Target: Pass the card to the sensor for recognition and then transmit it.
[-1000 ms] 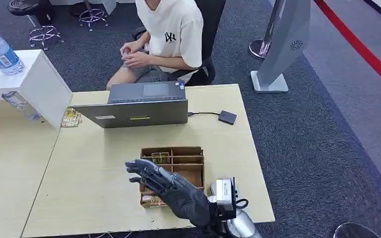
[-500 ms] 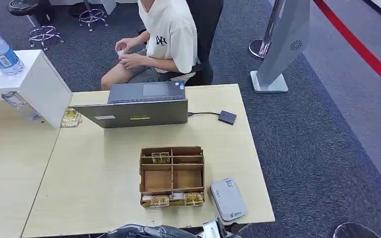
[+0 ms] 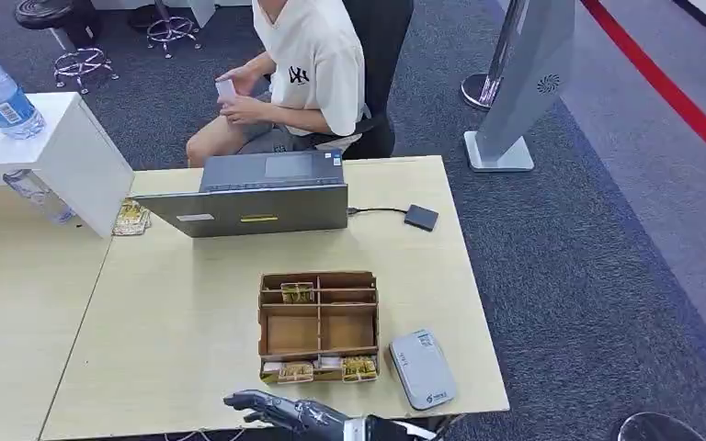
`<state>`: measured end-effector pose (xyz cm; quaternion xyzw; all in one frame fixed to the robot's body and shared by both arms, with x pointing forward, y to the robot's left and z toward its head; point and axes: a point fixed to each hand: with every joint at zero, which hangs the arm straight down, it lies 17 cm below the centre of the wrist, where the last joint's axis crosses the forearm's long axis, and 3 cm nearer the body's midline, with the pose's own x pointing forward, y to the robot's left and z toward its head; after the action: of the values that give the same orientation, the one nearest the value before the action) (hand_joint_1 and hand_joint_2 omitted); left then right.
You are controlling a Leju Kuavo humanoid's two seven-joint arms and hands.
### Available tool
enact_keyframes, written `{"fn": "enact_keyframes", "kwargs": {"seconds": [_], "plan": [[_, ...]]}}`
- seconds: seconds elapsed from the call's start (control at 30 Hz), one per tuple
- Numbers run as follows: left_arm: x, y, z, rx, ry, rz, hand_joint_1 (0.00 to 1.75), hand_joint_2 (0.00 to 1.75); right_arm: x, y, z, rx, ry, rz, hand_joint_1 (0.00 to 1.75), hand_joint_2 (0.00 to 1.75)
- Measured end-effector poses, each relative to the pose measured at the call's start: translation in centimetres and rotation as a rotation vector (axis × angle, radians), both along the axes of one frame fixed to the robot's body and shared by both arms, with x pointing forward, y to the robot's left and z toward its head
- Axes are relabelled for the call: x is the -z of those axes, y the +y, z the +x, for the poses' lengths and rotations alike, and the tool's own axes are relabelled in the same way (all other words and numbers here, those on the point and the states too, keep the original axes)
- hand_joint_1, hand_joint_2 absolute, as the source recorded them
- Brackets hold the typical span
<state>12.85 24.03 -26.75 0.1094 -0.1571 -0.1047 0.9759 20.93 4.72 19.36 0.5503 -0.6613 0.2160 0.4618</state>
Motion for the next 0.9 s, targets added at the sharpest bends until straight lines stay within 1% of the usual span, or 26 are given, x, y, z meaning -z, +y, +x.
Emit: {"fn": "enact_keyframes", "kwargs": {"seconds": [0.07,0.1,0.13,0.17,0.2,0.3,0.43,0.6,0.7,0.83,0.87,0.9], "plan": [[0.0,0.0,-0.1,-0.003,0.002,0.000,0.00,0.00,0.6,-0.1,0.2,0.007,0.003,-0.016,0.00,1.75],[0.0,0.1,-0.2,-0.008,0.002,0.000,0.00,0.00,1.4,0.0,0.9,0.057,-0.018,-0.070,0.00,1.75],[0.1,0.3,-0.3,-0.025,0.002,0.002,0.00,0.00,3.3,0.0,2.5,0.176,-0.091,-0.201,0.00,1.75],[0.1,0.5,-0.6,-0.050,0.006,0.003,0.00,0.00,5.1,-0.5,4.9,0.368,-0.223,-0.371,0.00,1.75],[0.3,0.7,-1.3,-0.080,0.015,0.005,0.00,0.00,4.8,-2.7,8.3,0.711,-0.496,-0.552,0.00,1.75],[0.3,0.8,-1.4,-0.096,0.018,0.007,0.00,0.00,3.8,-3.7,9.0,0.832,-0.575,-0.574,0.00,1.75],[0.3,0.7,-1.5,-0.106,0.019,0.007,0.00,0.00,2.8,-4.8,9.7,0.928,-0.618,-0.586,0.00,1.75],[0.3,0.8,-1.7,-0.115,0.025,0.009,0.00,0.00,1.3,-6.3,10.3,1.085,-0.740,-0.620,0.00,1.75],[0.3,0.7,-1.7,-0.116,0.026,0.007,0.00,0.00,0.7,-7.1,10.5,1.157,-0.801,-0.642,0.00,1.75],[0.3,0.6,-1.7,-0.108,0.028,0.009,0.00,0.00,0.1,-7.5,10.6,1.224,-0.882,-0.679,0.00,1.75],[0.3,0.6,-1.7,-0.105,0.028,0.009,0.00,0.00,0.0,-7.6,10.7,1.231,-0.896,-0.686,0.54,1.75],[0.3,0.6,-1.7,-0.104,0.028,0.009,0.00,0.00,0.1,-7.6,10.7,1.235,-0.906,-0.693,1.66,1.75]]}}
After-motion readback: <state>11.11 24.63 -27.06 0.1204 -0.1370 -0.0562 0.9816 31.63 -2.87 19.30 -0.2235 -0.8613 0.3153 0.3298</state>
